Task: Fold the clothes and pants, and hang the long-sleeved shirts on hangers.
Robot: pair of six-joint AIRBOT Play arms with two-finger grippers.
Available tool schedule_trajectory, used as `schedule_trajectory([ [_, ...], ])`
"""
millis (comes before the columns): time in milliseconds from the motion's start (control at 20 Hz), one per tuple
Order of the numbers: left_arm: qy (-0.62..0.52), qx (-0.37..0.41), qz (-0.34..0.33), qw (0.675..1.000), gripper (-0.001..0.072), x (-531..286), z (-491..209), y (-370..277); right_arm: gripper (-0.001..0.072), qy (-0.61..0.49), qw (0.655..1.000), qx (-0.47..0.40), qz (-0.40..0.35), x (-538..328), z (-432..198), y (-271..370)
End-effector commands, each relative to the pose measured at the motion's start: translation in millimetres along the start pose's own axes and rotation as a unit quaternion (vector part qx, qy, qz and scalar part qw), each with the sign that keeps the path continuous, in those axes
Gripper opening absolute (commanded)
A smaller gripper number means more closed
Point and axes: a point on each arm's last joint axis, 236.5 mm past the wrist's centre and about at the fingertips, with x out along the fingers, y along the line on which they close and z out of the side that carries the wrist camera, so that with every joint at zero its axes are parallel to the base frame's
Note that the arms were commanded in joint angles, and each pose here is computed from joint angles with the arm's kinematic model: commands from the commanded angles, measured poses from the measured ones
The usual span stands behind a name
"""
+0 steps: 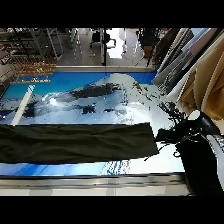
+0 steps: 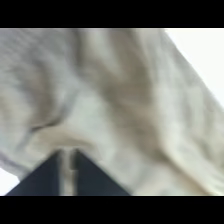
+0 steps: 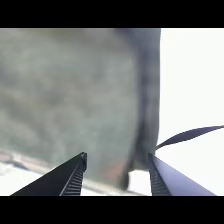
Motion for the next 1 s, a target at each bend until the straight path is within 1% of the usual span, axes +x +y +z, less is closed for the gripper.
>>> schedule_trajectory([
  [0,-0.012,0.030,-0.065,0.997,0.0019,-24,-3,-52,0.0517,-0.031,0.999,0.001,0.036,5,20,-25],
  [50,0.002,0.039,-0.068,0.997,0.0019,-27,-12,-60,0.0532,-0.036,0.998,-0.006,0.047,13,27,-25],
  [200,0.019,0.076,-0.075,0.994,0.0018,-29,-38,-89,0.0532,-0.040,0.994,-0.030,0.099,33,37,-16],
  [350,0.037,0.113,-0.082,0.989,0.0018,-27,-67,-114,0.0535,-0.023,0.993,-0.041,0.111,51,35,-21],
  [400,0.039,0.126,-0.086,0.988,0.0018,-26,-76,-122,0.0516,-0.020,0.991,-0.051,0.119,55,35,-19],
  [450,0.038,0.142,-0.096,0.984,0.0018,-26,-84,-133,0.0461,-0.020,0.990,-0.064,0.127,59,35,-15],
  [500,0.039,0.163,-0.118,0.979,0.0018,-25,-94,-149,0.0350,-0.021,0.988,-0.079,0.132,60,36,-9],
  [550,0.041,0.182,-0.146,0.971,0.0018,-25,-106,-168,0.0161,-0.021,0.986,-0.094,0.134,60,37,-2],
  [600,0.045,0.204,-0.177,0.962,0.0018,-25,-120,-188,0.0026,-0.020,0.986,-0.106,0.130,57,39,1],
  [650,0.050,0.222,-0.197,0.954,0.0018,-21,-135,-203,0.0024,-0.023,0.986,-0.117,0.112,48,44,-1],
  [700,0.058,0.236,-0.204,0.948,0.0018,-13,-152,-214,0.0023,-0.034,0.990,-0.111,0.074,34,52,-10],
  [750,0.066,0.241,-0.206,0.946,0.0018,-2,-167,-221,0.0023,-0.057,0.994,-0.093,0.004,11,65,-32],
  [800,0.078,0.243,-0.208,0.944,0.0018,13,-186,-228,0.0023,-0.092,0.990,-0.073,-0.083,-23,78,-57],
  [850,0.093,0.244,-0.209,0.942,0.0017,28,-206,-232,0.0022,-0.129,0.976,-0.053,-0.167,-62,88,-80],
  [900,0.114,0.246,-0.209,0.940,0.0018,47,-229,-235,0.0022,-0.168,0.956,-0.042,-0.236,-103,95,-95],
  [950,0.138,0.247,-0.207,0.936,0.0018,66,-251,-237,0.0022,-0.197,0.936,-0.040,-0.288,-142,97,-102],
])
